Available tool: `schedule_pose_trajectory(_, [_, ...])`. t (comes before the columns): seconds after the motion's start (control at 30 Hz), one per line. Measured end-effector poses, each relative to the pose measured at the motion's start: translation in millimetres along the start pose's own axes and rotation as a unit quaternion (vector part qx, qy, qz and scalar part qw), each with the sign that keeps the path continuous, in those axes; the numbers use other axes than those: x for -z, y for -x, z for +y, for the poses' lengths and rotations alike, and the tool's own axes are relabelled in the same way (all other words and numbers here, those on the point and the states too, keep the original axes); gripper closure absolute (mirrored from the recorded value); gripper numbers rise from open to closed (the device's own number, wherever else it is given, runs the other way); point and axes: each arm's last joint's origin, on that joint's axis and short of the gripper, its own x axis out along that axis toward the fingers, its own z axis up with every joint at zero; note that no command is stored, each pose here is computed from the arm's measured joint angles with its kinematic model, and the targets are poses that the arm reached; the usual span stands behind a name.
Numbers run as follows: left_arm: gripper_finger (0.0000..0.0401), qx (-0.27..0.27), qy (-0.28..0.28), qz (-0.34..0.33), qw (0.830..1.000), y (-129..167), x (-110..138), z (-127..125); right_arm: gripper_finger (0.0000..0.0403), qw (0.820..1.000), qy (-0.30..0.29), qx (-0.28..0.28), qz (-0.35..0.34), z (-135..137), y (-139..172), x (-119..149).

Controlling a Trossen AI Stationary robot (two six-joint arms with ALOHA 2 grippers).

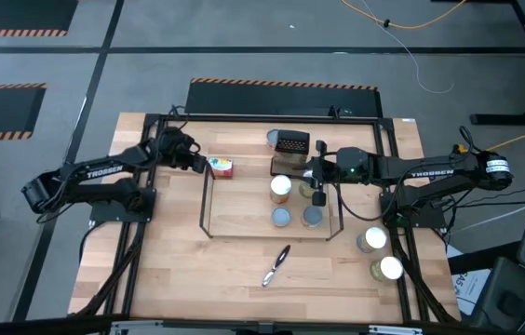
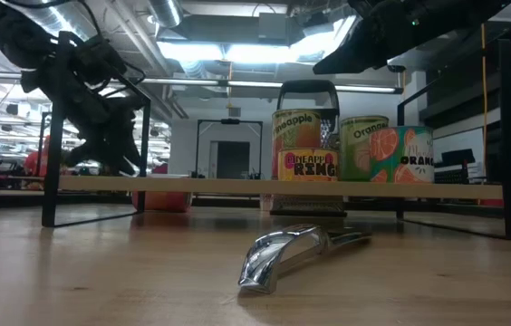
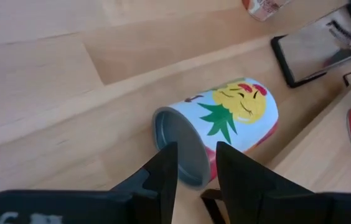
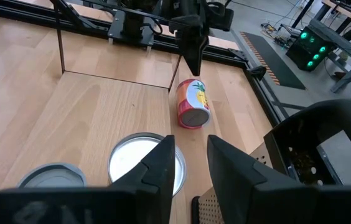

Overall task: Pick and place cans onto a shelf
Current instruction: Put the canned mixed fruit on the shelf

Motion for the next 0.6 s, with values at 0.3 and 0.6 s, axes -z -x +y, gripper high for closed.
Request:
schedule_pose_trajectory(0.3, [0.0299,0.021,0.013,-0.003,1.0,-3.2,5.2,3.3,0.0304,1.0,0.0,0.0,0.0,0.0,0.0,0.0])
schedule_pose_trajectory(0.6, [0.0299,0.018,0.026,0.004,1.0,-5.8,5.9,4.3,0.0304,1.0,0.0,0.0,0.0,0.0,0.0,0.1])
